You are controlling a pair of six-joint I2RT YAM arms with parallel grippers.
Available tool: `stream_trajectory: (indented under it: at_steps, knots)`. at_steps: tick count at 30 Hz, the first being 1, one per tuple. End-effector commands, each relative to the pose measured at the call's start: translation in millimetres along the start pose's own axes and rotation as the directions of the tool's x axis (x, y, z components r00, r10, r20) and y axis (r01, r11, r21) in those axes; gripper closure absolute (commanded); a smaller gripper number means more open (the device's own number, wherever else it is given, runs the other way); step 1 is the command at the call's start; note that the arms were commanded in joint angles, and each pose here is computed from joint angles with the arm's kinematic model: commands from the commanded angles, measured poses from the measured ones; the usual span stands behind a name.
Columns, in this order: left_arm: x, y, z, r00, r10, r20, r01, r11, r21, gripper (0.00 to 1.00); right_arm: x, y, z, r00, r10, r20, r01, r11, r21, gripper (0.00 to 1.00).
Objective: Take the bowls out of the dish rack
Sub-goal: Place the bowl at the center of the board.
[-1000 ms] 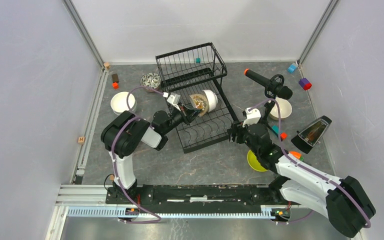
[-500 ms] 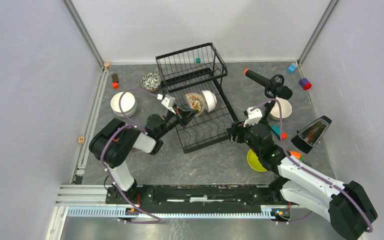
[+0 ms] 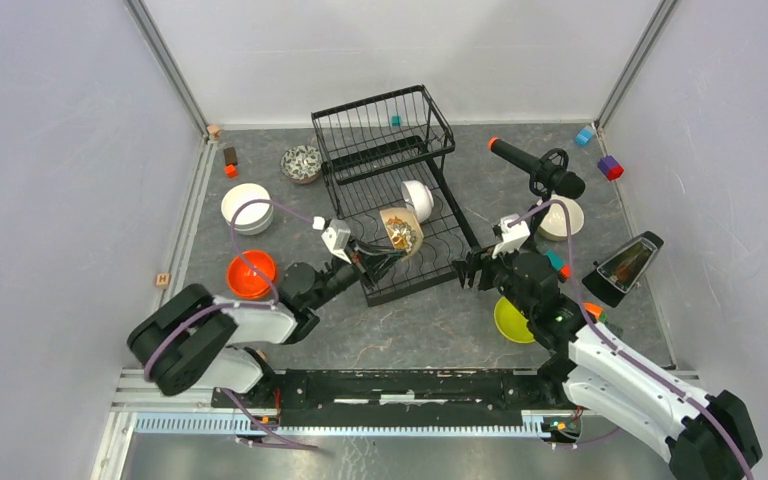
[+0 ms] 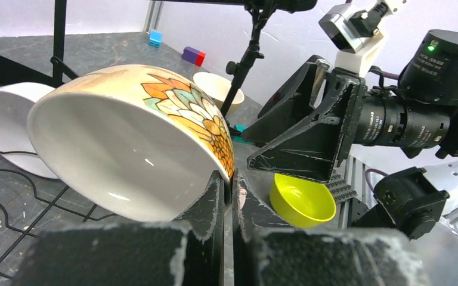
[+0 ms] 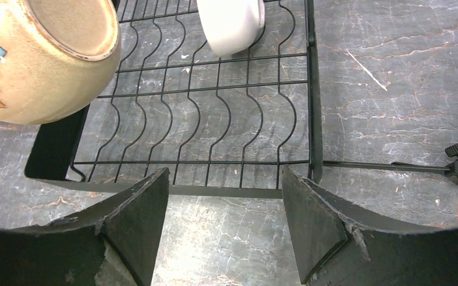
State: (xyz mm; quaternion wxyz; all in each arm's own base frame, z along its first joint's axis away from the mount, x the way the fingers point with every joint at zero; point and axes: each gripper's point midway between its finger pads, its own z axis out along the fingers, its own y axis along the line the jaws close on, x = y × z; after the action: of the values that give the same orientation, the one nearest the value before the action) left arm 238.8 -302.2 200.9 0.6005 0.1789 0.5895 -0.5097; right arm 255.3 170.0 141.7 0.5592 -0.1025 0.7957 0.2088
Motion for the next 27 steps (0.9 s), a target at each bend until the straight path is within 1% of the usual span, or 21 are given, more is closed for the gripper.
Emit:
stream_trajectory:
  at_steps: [1,2,5,7,11,14,16,18,20,24,27]
  knots:
    - [-33.5,-30.3,0.7,0.985,0.152,0.081,-0.154,0.988,0.02,0.98,-22.2,11.5,-8.6,0.999,-0.018,0.026,0.019,0.998,-0.051,0.25]
    - [-26.9,-34.9,0.2,0.985,0.169,0.038,-0.17,0.985,0.019,0.98,-23.2,13.4,-10.7,1.0,-0.019,0.025,0.02,0.998,-0.061,0.25]
    - [-16.1,-51.9,-7.0,0.973,0.227,-0.041,-0.226,0.973,0.039,0.98,-25.7,17.8,-16.9,1.0,-0.025,0.016,0.027,0.996,-0.087,0.25]
    - [-15.7,-58.5,-14.8,0.972,0.229,-0.052,-0.227,0.973,0.042,0.98,-23.3,19.6,-22.0,0.999,-0.033,-0.003,0.032,0.994,-0.1,0.25]
    - [-30.0,-69.9,-31.4,0.975,0.222,-0.025,-0.222,0.975,0.035,0.98,-25.9,22.5,-33.3,0.999,-0.044,-0.007,0.043,0.992,-0.123,0.24]
    - [-37.4,-75.2,-39.8,0.977,0.209,-0.044,-0.209,0.978,0.012,0.98,-26.2,22.6,-44.7,0.998,-0.065,-0.014,0.063,0.989,-0.134,0.24]
    - [-38.4,-71.4,-44.5,0.977,0.18,-0.118,-0.188,0.98,-0.059,0.98,-22.1,19.6,-52.2,0.996,-0.09,-0.027,0.085,0.988,-0.132,0.24]
    - [-30.3,-64.7,-52.3,0.961,0.173,-0.216,-0.202,0.972,-0.122,0.98,-19.3,17.1,-59.7,0.995,-0.092,-0.029,0.088,0.988,-0.13,0.24]
    - [-26.8,-68.2,-57.9,0.95,0.172,-0.259,-0.211,0.969,-0.13,0.98,-20.2,16.9,-65.5,0.996,-0.087,-0.018,0.083,0.988,-0.132,0.23]
    - [-28.6,-80.9,-61.6,0.944,0.18,-0.278,-0.218,0.969,-0.115,0.98,-35.9,18.0,-75.0,0.999,-0.036,0.041,0.041,0.991,-0.126,0.23]
    - [-29.6,-90.4,-59.3,0.917,0.218,-0.334,-0.264,0.96,-0.096,0.98,-46.2,14.8,-80.9,0.997,-0.006,0.083,0.015,0.994,-0.105,0.23]
